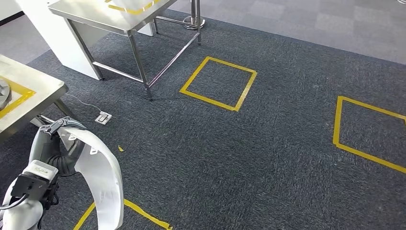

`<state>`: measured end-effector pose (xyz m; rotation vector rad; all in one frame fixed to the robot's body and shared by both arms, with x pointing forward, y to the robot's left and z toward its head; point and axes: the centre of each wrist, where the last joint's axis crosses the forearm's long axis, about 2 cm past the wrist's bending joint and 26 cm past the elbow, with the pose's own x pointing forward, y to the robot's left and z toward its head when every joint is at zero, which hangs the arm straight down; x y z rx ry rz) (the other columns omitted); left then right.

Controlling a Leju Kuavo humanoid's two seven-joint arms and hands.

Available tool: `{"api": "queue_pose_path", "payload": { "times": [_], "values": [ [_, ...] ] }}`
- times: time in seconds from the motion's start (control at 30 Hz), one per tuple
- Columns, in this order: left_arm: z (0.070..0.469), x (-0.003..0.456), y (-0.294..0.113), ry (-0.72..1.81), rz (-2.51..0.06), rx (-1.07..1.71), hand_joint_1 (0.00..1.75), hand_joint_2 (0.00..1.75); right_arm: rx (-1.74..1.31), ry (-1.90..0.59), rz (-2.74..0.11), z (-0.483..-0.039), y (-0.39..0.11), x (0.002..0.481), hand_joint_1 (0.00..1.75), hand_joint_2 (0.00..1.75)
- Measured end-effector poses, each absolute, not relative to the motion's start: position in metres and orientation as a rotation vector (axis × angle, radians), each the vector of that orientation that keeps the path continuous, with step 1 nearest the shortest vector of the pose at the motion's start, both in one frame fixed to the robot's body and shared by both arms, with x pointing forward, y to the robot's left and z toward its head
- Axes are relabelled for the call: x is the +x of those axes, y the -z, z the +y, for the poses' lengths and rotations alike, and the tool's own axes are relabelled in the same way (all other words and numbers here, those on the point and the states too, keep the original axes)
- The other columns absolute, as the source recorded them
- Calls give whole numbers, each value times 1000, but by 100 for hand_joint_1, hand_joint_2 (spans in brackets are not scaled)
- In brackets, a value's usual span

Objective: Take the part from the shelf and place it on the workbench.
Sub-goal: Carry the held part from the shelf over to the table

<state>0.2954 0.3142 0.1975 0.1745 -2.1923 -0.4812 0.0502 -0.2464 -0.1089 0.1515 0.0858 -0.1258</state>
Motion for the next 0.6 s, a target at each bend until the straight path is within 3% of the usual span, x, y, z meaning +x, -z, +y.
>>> {"api": "queue_pose_path", "payload": {
  "times": [0.6],
  "values": [
    [325,289,-203,446,-2217,205,175,175,151,102,85,-251,110,47,0,0]
  ]
}}
